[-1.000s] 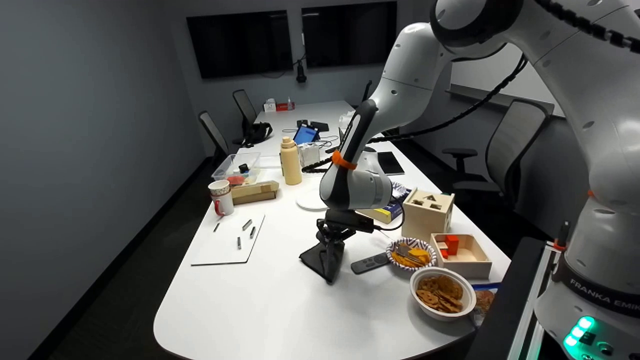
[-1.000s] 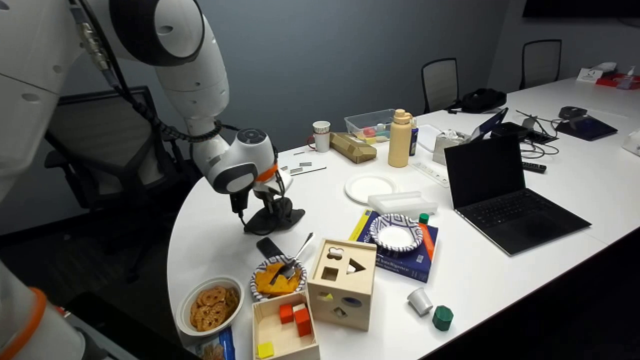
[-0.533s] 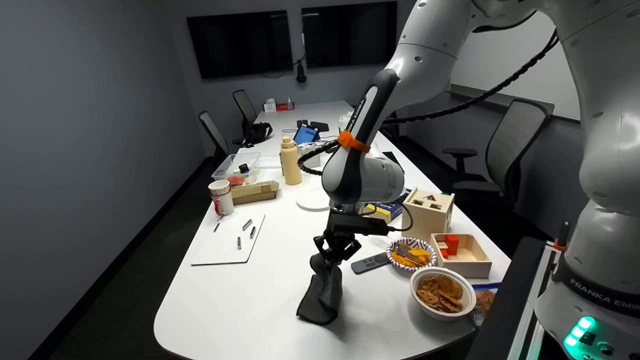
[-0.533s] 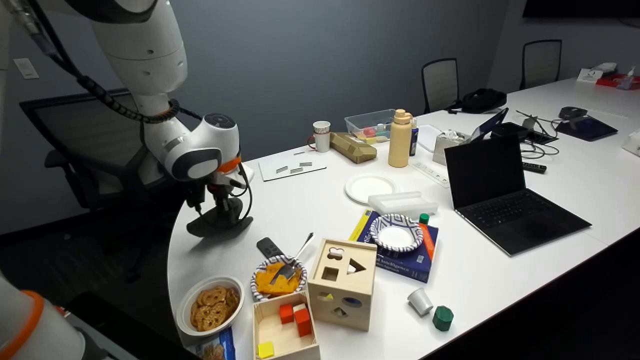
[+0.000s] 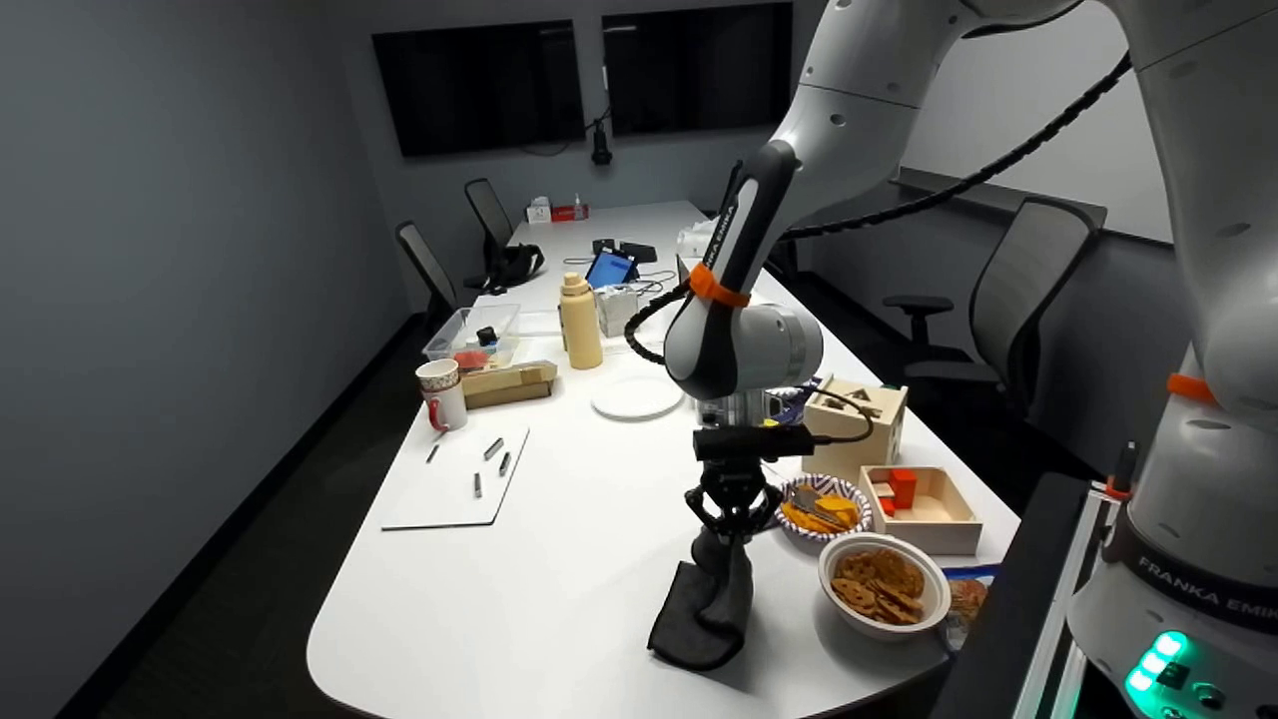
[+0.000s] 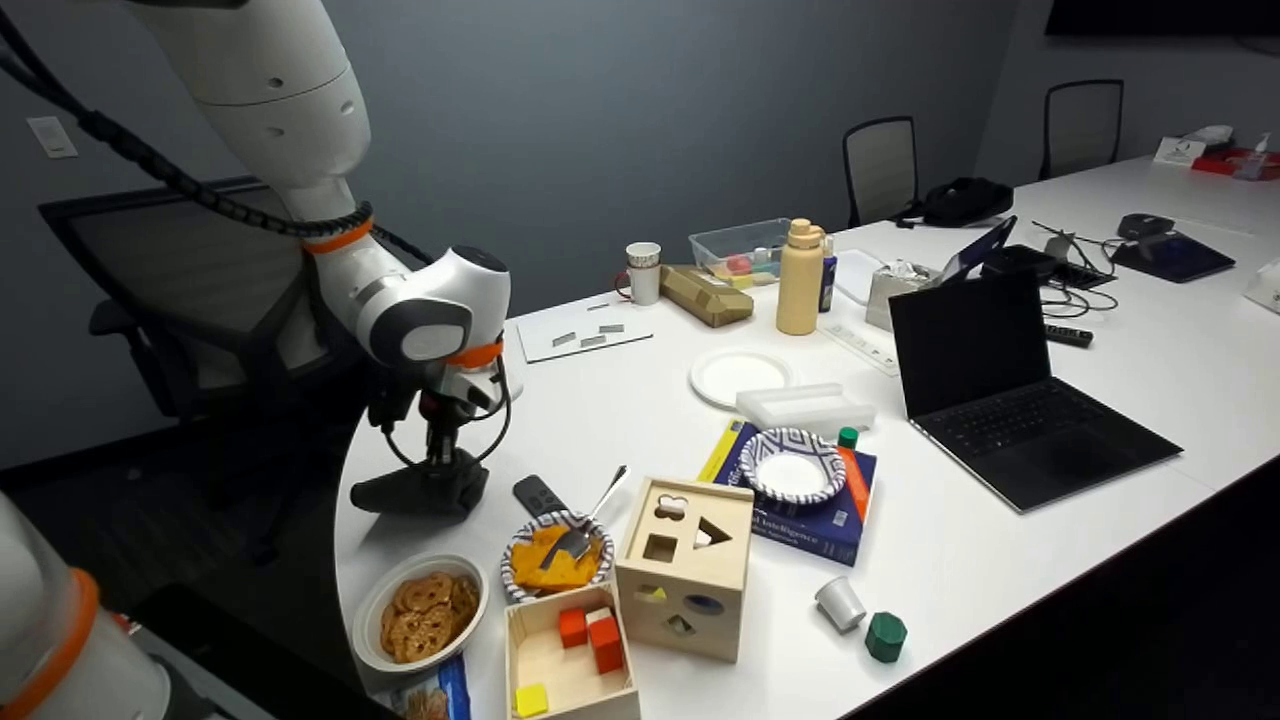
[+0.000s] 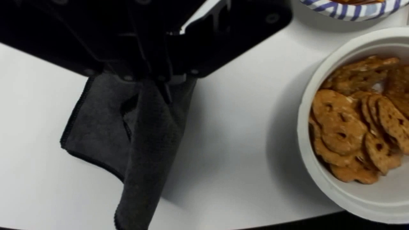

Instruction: Wipe the table with the black cloth

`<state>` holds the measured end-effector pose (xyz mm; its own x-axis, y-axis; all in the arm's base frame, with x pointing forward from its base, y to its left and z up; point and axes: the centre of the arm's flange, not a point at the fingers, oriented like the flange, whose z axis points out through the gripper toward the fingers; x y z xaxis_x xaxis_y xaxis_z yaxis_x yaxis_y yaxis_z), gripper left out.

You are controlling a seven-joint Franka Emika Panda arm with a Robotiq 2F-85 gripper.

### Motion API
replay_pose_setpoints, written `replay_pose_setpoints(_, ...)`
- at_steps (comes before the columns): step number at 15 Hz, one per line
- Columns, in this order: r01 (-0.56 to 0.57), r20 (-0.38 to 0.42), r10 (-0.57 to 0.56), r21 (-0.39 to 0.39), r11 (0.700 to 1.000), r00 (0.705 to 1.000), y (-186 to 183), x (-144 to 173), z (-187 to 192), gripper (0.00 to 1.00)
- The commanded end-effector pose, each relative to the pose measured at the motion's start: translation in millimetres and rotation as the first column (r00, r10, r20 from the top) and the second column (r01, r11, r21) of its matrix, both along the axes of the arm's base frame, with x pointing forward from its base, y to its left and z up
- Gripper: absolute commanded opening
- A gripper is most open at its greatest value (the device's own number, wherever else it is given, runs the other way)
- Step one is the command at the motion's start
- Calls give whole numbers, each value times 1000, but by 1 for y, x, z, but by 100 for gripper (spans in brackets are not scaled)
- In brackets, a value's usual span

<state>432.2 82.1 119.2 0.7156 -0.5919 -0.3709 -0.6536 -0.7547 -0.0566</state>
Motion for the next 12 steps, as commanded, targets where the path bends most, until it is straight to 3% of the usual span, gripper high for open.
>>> replay_pose_setpoints(1, 32, -107, -32, -1, 999, 994, -8, -5, -2, 1)
replay_pose_setpoints(4, 66, -184, -65, -2, 998, 981, -18, -12, -7, 1)
replay_pose_setpoints(9, 106, -229, -115, -55, 993, 967, -29, -15, -11, 1)
replay_pose_setpoints(10, 107, -227, -118, -62, 992, 967, -29, -15, -11, 6)
replay_pose_setpoints(11, 103, -222, -116, -66, 992, 968, -29, -14, -12, 31)
replay_pose_setpoints(12, 73, -204, -83, -56, 996, 975, -27, -12, -11, 31)
